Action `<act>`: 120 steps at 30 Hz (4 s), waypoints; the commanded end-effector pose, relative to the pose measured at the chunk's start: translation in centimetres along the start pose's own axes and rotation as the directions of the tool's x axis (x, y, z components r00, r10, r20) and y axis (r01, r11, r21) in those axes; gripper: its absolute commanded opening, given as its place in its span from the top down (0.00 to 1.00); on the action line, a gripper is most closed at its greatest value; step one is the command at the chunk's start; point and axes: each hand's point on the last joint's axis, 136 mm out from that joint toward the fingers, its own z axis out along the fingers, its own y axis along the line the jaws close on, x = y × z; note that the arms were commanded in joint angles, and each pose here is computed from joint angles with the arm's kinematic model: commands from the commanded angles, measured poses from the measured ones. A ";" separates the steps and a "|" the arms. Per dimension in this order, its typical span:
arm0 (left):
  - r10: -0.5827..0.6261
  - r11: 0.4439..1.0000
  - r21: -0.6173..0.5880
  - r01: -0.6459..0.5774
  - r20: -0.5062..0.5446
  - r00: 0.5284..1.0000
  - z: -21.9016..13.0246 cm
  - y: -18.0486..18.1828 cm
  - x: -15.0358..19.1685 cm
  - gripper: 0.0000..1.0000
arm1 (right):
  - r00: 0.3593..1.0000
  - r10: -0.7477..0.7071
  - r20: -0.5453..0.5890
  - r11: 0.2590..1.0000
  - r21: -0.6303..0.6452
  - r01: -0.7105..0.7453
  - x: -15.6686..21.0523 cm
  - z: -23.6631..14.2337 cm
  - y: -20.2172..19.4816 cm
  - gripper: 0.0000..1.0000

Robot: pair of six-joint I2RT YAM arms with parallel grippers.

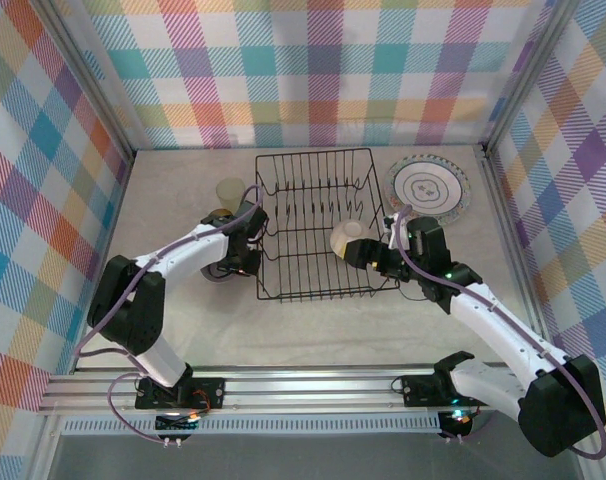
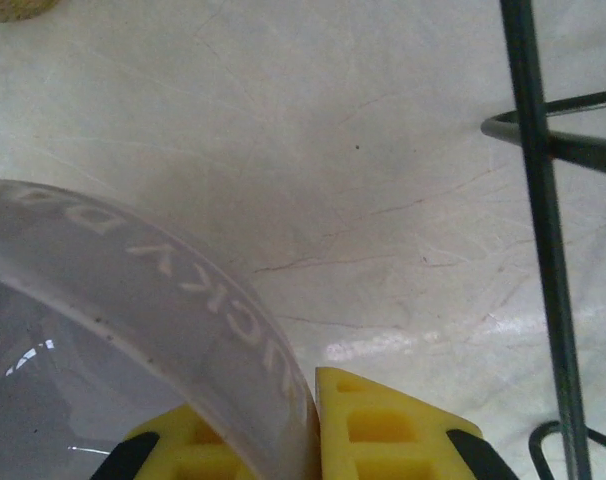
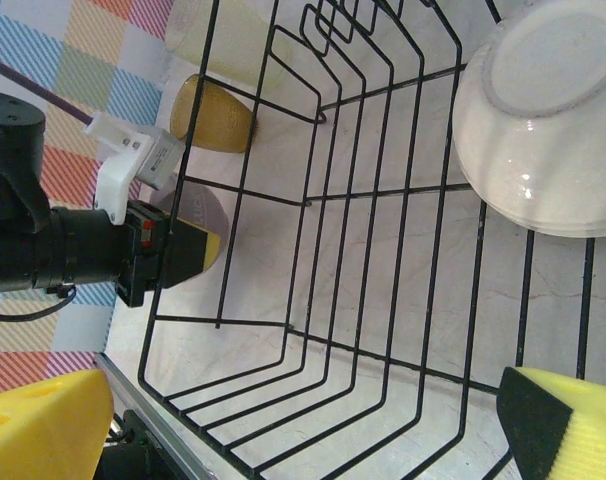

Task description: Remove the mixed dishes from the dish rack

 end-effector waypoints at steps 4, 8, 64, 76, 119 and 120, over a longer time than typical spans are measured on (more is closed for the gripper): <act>-0.018 0.999 -0.037 0.019 0.019 1.000 0.5 0.5 -1.3 1.00 | 1.000 -0.014 -0.013 1.000 -0.009 0.014 0.6 -0.3 -0.1 0.01; -0.018 0.999 -0.029 0.019 0.008 1.000 0.9 0.4 -1.3 1.00 | 1.000 -0.016 -0.013 1.000 -0.009 0.016 0.6 -0.4 0.0 0.01; -0.316 0.885 0.454 0.100 0.430 0.846 -19.5 -0.7 -2.1 0.00 | 0.990 -0.138 -0.033 0.918 0.370 0.140 -5.6 1.9 -4.4 0.01; -0.379 0.669 0.742 -0.046 0.394 0.838 -23.2 -7.0 -3.1 0.01 | 0.984 -0.156 -0.085 0.895 0.409 0.177 -7.7 5.6 -5.8 0.01; -0.369 0.603 0.796 -0.057 0.341 0.865 -19.2 -10.8 -5.1 0.00 | 0.952 -0.246 -0.181 0.883 0.364 0.298 -9.5 10.9 -5.1 0.01; -0.368 0.603 0.795 -0.058 0.342 0.864 -19.2 -10.8 -5.1 0.00 | 0.951 -0.247 -0.184 0.883 0.362 0.299 -9.5 11.0 -5.1 0.01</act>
